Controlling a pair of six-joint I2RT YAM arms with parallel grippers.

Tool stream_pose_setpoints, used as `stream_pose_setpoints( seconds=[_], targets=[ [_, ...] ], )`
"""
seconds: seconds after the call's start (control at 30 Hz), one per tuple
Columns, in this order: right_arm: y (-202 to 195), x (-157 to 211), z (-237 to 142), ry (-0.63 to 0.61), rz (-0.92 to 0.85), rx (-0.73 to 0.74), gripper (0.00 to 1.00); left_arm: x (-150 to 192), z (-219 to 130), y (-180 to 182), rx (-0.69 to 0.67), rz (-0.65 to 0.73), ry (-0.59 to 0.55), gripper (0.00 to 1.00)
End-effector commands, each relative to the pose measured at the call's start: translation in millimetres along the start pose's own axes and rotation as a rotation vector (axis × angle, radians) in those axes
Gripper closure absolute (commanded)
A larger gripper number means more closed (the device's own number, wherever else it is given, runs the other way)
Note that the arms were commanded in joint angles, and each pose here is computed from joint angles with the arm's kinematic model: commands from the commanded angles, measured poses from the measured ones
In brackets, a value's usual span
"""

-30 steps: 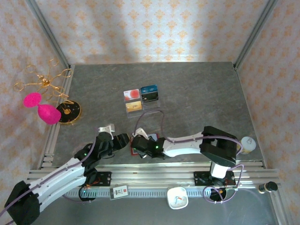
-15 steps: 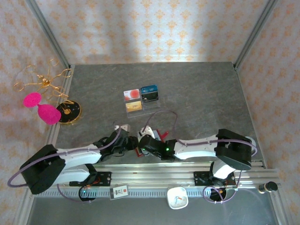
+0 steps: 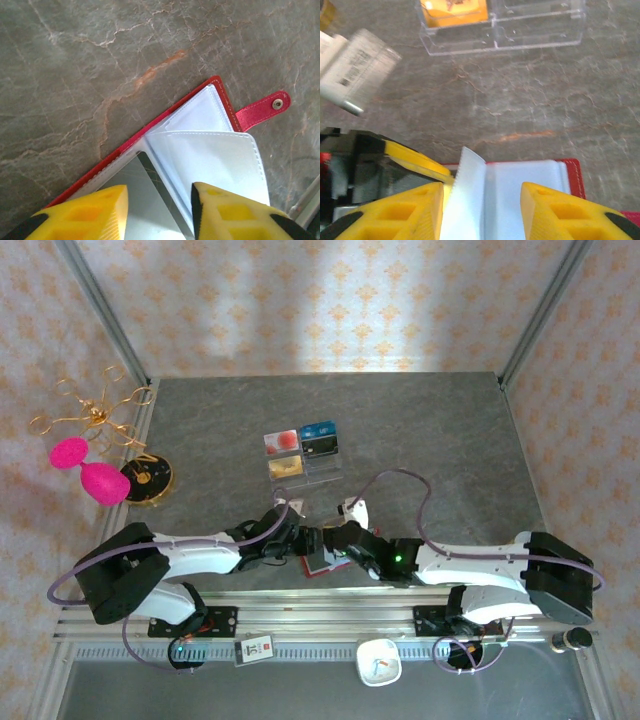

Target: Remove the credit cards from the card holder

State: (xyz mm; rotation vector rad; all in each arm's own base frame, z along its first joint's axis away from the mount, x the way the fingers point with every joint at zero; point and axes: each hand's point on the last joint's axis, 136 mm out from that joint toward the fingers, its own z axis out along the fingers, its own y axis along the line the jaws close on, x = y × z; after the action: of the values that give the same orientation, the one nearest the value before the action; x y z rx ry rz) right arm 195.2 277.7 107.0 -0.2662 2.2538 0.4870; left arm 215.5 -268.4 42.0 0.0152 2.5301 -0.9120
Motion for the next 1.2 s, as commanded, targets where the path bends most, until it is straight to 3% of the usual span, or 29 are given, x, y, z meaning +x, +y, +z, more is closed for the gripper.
stream_pose_setpoints(
  seconds=[0.0,0.17,0.3,0.53,0.67,0.93,1.17],
  targets=[
    [-22.8,-2.4,-5.5,-0.021,0.025,0.081,0.59,-1.7,6.0,-26.3,0.081,0.039,0.021,0.61],
    [-35.6,-16.6,-16.9,-0.082,0.077,0.099,0.71,14.0,34.9,-44.7,0.088,0.096,0.128,0.74],
    [-37.1,-19.1,-19.8,-0.088,0.087,0.098,0.71,20.7,43.9,-36.2,0.047,0.105,0.171,0.75],
    [-18.6,-15.8,-13.3,-0.027,0.069,0.007,0.72,-1.6,-1.9,-28.7,0.016,0.087,0.013,0.69],
    [-8.5,-4.7,-0.1,0.063,0.077,-0.081,0.78,13.6,-21.6,-2.1,-0.02,0.048,0.004,0.73],
    [21.0,30.4,22.3,0.279,0.085,-0.257,0.82,34.5,-18.2,33.8,-0.082,0.024,0.036,0.86],
    [8.8,41.2,37.2,0.316,0.145,-0.203,0.84,9.1,-16.2,44.2,-0.089,-0.001,-0.026,0.91]
  ],
)
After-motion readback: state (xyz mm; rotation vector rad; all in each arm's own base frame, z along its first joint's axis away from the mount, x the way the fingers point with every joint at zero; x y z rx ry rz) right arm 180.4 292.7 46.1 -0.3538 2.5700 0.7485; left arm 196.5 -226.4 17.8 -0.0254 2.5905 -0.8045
